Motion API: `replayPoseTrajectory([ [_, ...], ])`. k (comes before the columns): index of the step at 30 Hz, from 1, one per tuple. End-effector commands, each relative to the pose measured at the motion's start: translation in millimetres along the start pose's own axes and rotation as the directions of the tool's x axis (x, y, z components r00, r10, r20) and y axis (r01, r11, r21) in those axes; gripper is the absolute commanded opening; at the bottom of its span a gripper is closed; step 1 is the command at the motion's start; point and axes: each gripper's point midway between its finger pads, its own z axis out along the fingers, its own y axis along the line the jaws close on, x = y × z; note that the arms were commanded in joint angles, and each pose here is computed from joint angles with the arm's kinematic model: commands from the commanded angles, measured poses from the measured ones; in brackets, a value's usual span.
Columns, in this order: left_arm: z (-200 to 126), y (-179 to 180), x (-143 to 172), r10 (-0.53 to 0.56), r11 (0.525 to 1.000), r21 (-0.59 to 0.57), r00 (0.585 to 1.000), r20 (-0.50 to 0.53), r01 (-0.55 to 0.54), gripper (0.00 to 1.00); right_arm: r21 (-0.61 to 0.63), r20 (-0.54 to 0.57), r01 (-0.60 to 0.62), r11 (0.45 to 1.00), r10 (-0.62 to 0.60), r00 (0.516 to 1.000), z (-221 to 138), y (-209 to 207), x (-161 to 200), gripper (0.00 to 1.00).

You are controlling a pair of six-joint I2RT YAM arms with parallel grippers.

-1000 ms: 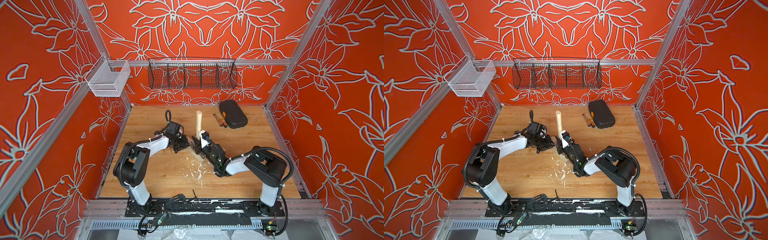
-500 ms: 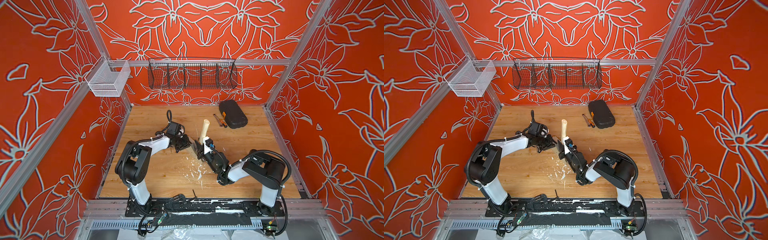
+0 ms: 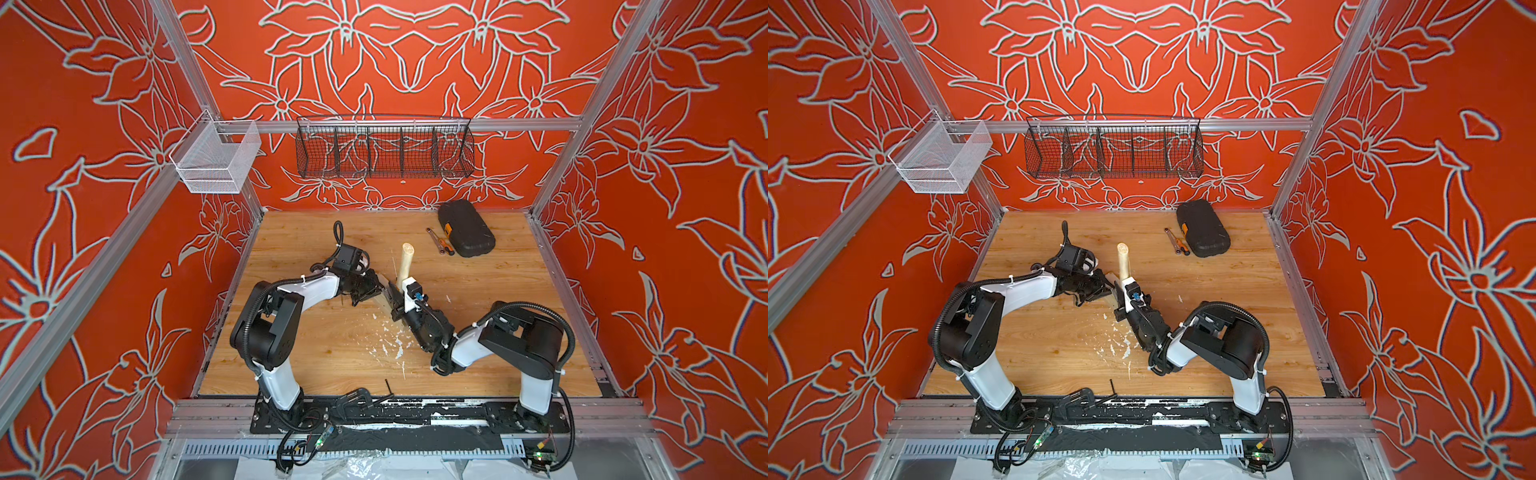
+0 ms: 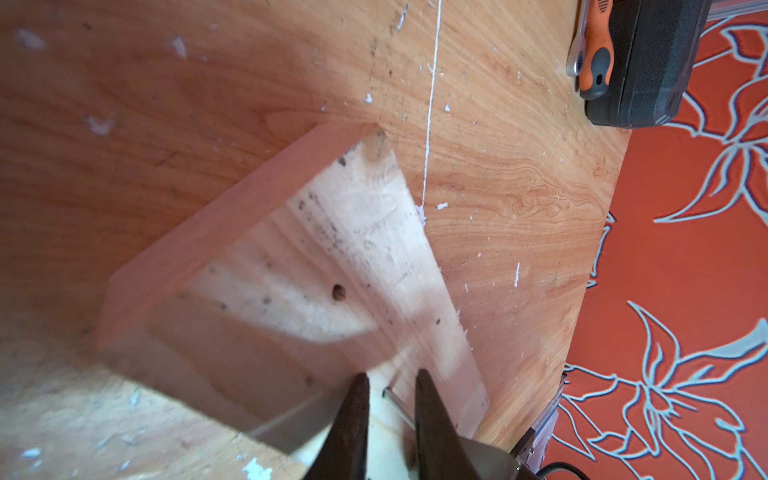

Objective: Use a claw hammer to pull out a nail
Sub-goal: Remove the nail from the mounting plate.

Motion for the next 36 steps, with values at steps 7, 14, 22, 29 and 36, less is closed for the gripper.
replayPoseTrajectory([
  [7,15,93,42,-0.122,0.941,-0.323,0.991,-0.057,0.097,0.0,-0.186,-0.08,-0.039,0.982,0.025,0.996,29,38,-23,0.0],
  [14,18,100,46,-0.134,0.935,-0.339,0.988,-0.07,0.103,0.0,-0.223,-0.054,-0.079,0.972,0.069,0.996,54,40,-77,0.0],
  [22,20,103,48,-0.141,0.933,-0.344,0.987,-0.071,0.109,0.0,-0.237,0.026,-0.088,0.968,0.097,0.995,63,33,-140,0.0],
  [29,21,105,48,-0.145,0.932,-0.346,0.987,-0.071,0.111,0.0,-0.235,0.067,-0.094,0.967,0.112,0.991,61,27,-161,0.0],
  [36,22,110,51,-0.15,0.926,-0.36,0.986,-0.072,0.114,0.0,-0.246,0.116,-0.122,0.962,0.154,0.981,51,19,-183,0.0],
])
